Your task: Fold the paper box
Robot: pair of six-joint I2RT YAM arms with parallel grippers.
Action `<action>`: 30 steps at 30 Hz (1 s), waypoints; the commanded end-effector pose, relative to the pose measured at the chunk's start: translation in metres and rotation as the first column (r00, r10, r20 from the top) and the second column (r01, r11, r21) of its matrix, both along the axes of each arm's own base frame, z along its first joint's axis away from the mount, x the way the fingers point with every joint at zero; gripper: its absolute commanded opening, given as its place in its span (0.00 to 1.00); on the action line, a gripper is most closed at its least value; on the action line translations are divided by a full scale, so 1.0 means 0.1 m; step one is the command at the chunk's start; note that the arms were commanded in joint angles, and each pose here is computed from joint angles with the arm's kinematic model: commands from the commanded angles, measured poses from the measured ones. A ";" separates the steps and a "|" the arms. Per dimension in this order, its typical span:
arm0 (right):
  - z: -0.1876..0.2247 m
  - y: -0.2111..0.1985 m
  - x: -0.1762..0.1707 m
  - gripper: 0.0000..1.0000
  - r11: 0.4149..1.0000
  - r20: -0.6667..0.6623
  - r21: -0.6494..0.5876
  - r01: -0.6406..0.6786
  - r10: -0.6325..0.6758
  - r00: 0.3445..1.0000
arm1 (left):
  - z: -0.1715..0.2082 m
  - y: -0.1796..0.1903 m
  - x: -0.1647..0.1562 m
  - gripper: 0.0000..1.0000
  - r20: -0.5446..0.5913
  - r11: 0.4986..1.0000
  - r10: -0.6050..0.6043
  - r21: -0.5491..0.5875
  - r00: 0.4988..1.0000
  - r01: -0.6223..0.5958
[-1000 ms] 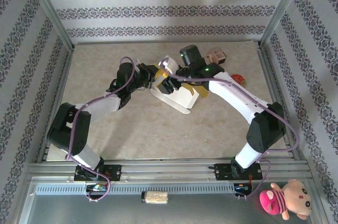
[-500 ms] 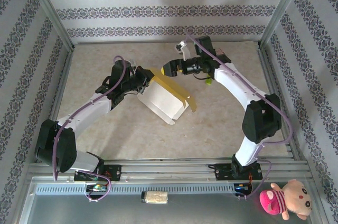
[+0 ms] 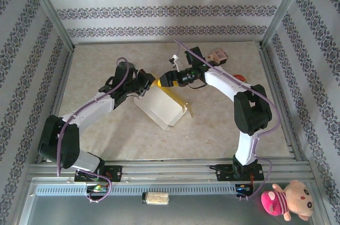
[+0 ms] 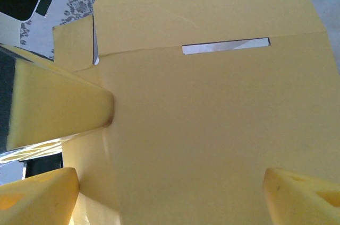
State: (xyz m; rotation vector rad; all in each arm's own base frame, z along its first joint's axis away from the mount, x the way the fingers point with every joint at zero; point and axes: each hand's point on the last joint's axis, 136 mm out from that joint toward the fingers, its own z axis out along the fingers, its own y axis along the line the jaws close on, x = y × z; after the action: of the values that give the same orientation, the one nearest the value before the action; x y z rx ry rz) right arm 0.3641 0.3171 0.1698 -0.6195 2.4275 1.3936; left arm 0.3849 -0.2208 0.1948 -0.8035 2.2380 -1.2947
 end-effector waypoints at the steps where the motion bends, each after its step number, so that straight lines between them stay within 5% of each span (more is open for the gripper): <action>1: -0.09 0.08 -0.07 0.89 0.998 -0.029 0.034 -0.043 0.044 0.999 | 0.16 0.02 0.14 0.04 0.063 1.000 0.007 0.010 0.998 -0.008; 8: -0.26 0.10 -0.06 0.92 0.998 -0.056 0.024 -0.052 0.053 0.997 | 0.07 -0.08 0.33 0.09 0.068 1.000 -0.001 -0.008 0.998 0.002; 14: -0.37 0.03 0.03 0.85 0.999 -0.088 0.021 -0.029 0.031 0.996 | 0.05 -0.09 0.47 0.16 0.093 1.000 0.018 -0.020 0.996 -0.016; 20: -0.36 0.00 0.08 0.83 0.999 -0.092 0.029 -0.018 0.021 0.996 | 0.03 -0.05 0.58 0.34 0.114 0.999 0.043 -0.006 0.993 -0.042; 26: -0.40 -0.07 0.16 0.75 1.000 -0.107 0.023 0.016 -0.013 0.994 | -0.02 0.00 0.59 0.38 0.116 0.999 0.052 0.008 0.992 -0.054; 30: -0.41 -0.11 0.19 0.71 0.999 -0.110 0.021 0.028 -0.026 0.994 | -0.01 0.07 0.56 0.49 0.133 0.997 0.057 0.045 0.989 -0.064</action>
State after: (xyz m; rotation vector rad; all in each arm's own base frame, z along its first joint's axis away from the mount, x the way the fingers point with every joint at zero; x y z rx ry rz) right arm 0.3808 0.3088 0.1357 -0.5391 2.4742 1.4597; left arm 0.4319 -0.2230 0.1745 -0.7944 2.1915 -1.2475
